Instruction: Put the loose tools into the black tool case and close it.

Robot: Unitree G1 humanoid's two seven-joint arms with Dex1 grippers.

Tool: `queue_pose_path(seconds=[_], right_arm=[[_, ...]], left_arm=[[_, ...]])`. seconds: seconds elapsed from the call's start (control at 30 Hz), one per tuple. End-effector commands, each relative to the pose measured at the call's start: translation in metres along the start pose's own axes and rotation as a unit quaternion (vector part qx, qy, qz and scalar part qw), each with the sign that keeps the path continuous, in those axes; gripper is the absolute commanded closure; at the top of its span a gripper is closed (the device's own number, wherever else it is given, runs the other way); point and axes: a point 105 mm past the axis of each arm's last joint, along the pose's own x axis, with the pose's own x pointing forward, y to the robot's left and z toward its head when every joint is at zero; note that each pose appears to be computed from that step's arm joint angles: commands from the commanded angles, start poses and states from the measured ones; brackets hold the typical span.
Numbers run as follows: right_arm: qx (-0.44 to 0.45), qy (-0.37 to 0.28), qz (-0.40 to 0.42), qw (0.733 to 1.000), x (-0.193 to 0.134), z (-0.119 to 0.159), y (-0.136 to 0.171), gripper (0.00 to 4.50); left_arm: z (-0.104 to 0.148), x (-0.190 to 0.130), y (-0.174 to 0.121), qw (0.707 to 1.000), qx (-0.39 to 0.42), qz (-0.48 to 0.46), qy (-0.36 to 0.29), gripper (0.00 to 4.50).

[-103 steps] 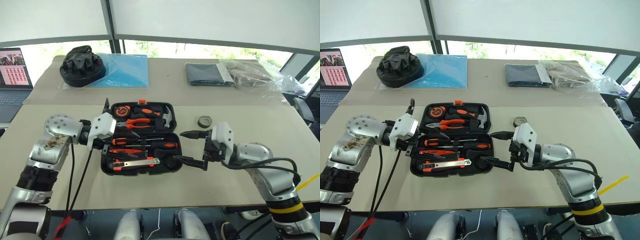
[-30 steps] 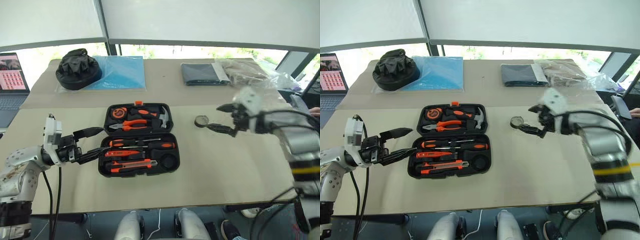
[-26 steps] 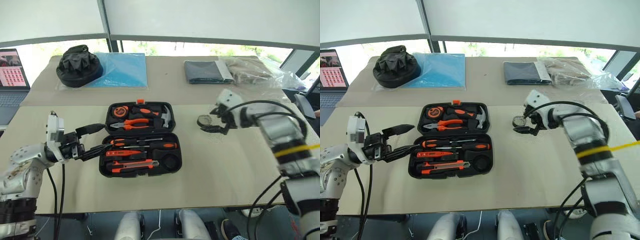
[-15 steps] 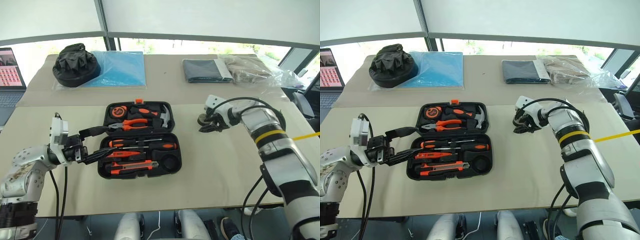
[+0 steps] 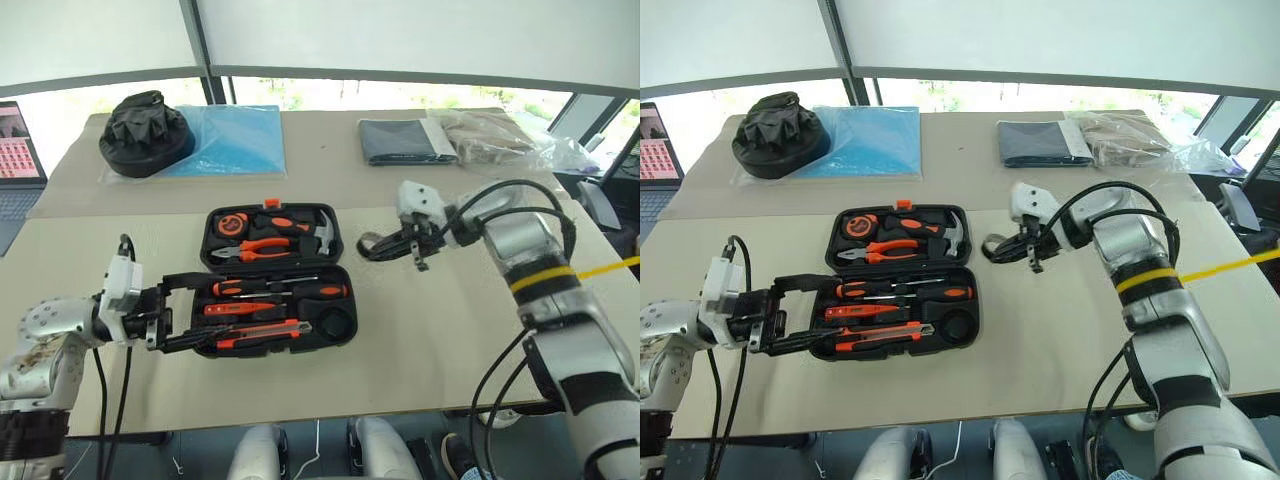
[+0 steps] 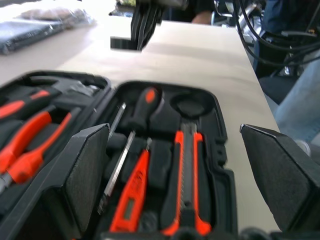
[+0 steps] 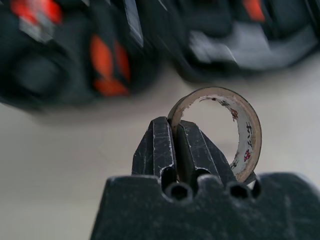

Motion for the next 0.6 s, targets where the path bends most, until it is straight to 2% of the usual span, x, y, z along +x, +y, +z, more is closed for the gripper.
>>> queue_pose_path(seconds=[0.03,0.2,0.27,0.4,0.6], right_arm=[[-0.002,-0.026,0.053,0.998,0.023,0.026,0.04,4.48],[0.012,0.033,0.048,0.998,0.043,0.001,0.054,4.48],[0.025,0.036,0.049,0.998,0.049,-0.002,0.057,4.48],[0.013,0.095,0.056,0.994,0.056,-0.03,0.063,4.48],[0.033,0.126,0.053,0.99,0.056,-0.039,0.062,4.48]], left_arm=[[-0.003,-0.013,-0.004,0.999,0.03,0.006,0.019,0.0],[-0.007,-0.015,-0.011,0.999,0.022,0.005,0.024,0.0],[-0.008,-0.016,-0.013,0.999,0.019,0.007,0.025,0.0],[-0.012,-0.018,-0.018,0.999,0.012,0.014,0.029,0.0],[-0.011,-0.021,-0.017,0.999,0.012,0.026,0.03,0.0]])
